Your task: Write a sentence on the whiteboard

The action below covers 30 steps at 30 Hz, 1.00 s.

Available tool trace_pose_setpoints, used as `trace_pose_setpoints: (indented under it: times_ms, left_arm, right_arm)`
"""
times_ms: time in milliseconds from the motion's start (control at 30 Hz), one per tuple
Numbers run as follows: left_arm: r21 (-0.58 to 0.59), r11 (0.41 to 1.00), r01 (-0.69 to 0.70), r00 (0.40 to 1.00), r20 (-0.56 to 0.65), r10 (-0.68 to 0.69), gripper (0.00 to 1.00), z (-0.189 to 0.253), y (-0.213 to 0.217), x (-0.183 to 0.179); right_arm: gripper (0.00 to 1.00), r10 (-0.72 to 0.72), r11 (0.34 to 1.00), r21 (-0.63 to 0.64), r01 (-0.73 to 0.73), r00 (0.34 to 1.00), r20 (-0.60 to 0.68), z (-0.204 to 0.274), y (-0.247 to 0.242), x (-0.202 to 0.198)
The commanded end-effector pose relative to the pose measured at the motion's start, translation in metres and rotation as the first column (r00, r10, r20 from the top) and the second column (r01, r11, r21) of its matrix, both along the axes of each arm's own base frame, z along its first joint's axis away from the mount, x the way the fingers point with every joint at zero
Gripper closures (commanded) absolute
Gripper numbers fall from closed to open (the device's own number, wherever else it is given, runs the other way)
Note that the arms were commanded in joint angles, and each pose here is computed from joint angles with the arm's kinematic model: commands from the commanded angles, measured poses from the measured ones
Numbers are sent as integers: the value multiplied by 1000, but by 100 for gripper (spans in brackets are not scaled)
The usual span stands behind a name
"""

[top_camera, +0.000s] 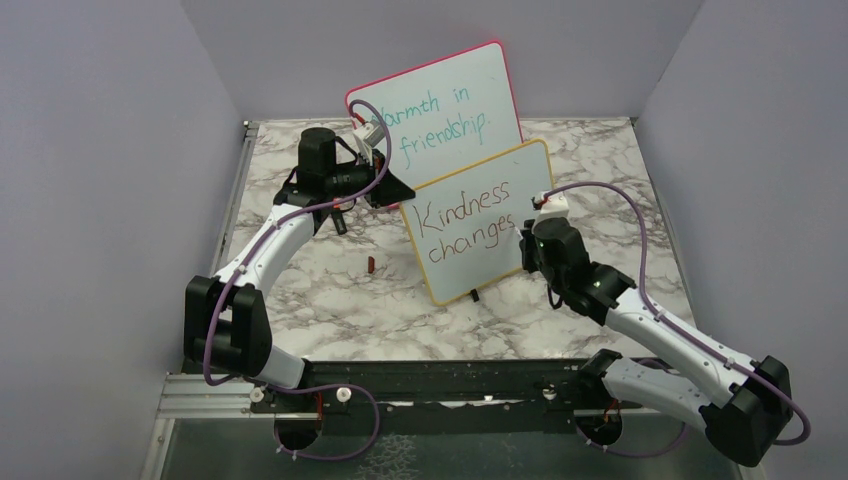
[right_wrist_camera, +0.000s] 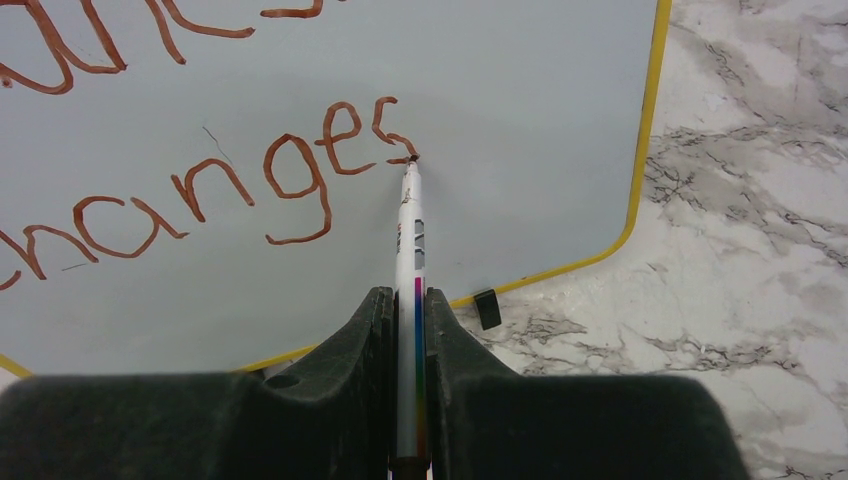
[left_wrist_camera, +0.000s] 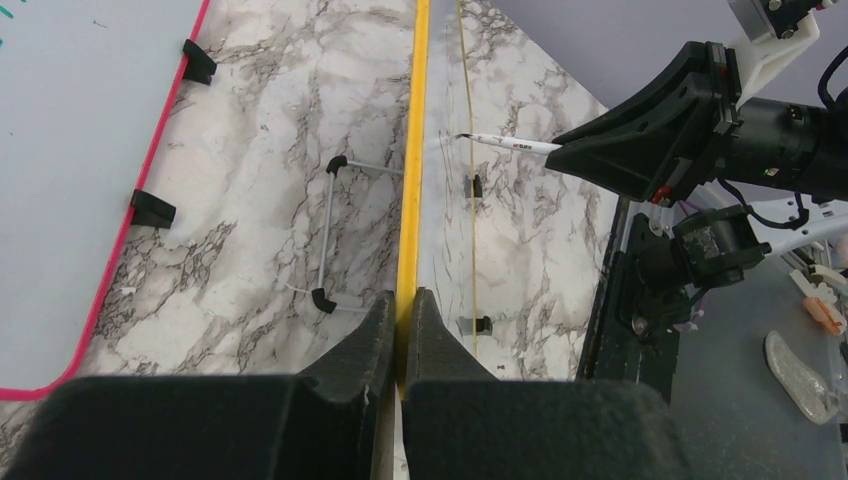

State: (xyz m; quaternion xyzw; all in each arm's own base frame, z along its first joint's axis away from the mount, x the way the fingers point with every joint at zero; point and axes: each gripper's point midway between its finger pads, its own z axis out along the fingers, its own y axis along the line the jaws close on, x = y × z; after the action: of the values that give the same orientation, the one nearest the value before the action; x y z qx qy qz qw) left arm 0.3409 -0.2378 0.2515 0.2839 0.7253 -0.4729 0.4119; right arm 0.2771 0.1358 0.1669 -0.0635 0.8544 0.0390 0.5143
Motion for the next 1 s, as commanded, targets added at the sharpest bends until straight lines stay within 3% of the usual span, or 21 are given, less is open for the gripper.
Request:
trace_pose_setpoints:
  times_ms: [0, 200, 733, 967]
  left_arm:
    - [54, 998, 20, 995, -94, -15, 100, -33, -6, -7]
    - [56, 998, 18, 996, -93, -13, 100, -33, -6, -7]
    - [63, 998, 9, 996, -89, -3, 100, -35, -4, -6]
    - [67, 998, 4, 996, -86, 2, 100, -36, -4, -7]
  right_arm:
    - [99, 30, 999, 26, -29, 1000, -5, 2, 3, -5]
    - [99, 43, 999, 34, -43, 999, -10, 10, 2, -11]
    - [99, 302, 951, 76, -300, 953, -20, 8, 38, -36]
    - [99, 376, 926, 33, -376, 926, -2, 2, 63, -55]
